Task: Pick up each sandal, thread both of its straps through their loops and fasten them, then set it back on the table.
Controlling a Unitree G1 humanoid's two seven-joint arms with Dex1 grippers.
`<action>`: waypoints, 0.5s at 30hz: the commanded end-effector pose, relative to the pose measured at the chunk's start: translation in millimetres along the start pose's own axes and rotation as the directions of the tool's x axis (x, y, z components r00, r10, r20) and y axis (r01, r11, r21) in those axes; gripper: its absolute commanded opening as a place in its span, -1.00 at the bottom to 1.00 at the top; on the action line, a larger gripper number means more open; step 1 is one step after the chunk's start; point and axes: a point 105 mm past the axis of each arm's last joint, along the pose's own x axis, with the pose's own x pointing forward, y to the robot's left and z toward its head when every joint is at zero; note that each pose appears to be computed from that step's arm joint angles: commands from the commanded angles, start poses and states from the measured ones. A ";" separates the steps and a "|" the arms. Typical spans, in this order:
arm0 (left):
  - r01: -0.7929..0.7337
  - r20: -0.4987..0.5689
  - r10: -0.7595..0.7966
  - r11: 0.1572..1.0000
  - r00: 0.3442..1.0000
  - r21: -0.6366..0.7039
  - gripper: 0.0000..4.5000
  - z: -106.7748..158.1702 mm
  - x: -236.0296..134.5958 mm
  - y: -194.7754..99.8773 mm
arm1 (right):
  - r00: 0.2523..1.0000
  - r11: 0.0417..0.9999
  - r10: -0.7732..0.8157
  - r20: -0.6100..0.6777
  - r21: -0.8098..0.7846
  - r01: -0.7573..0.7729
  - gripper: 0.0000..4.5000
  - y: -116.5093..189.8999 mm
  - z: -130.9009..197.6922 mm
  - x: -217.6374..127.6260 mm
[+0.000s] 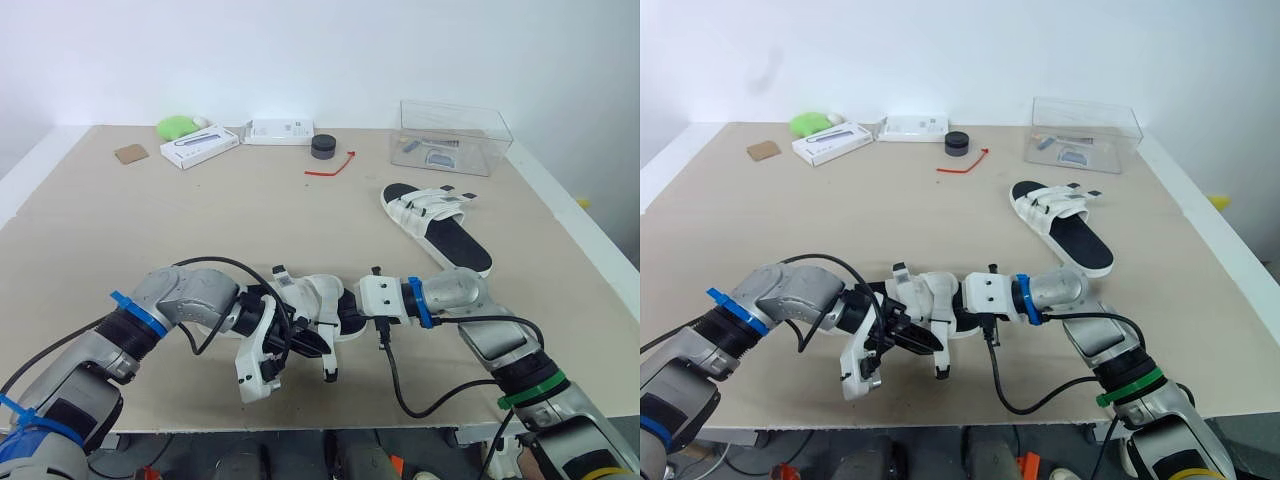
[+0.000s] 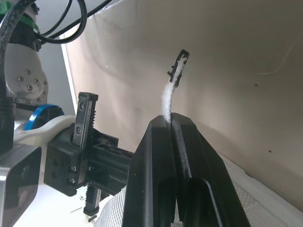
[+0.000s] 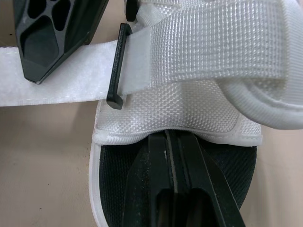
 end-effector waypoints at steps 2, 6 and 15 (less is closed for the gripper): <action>-0.119 -0.023 0.117 0.981 0.993 -0.153 -0.99 -7.8 -8.1 18.5 | 0.995 0.997 0.047 -0.092 0.073 -0.040 -1.00 13.8 -25.9 3.8; -0.189 -0.013 0.201 0.895 0.979 -0.405 -0.99 -5.4 -16.1 29.0 | 0.994 0.996 0.049 -0.097 0.074 -0.042 -1.00 14.7 -27.2 2.8; -0.144 0.065 0.247 0.738 0.967 -0.660 -0.99 13.4 -23.5 38.2 | 0.994 0.996 0.053 -0.100 0.071 -0.046 -1.00 14.7 -27.5 2.8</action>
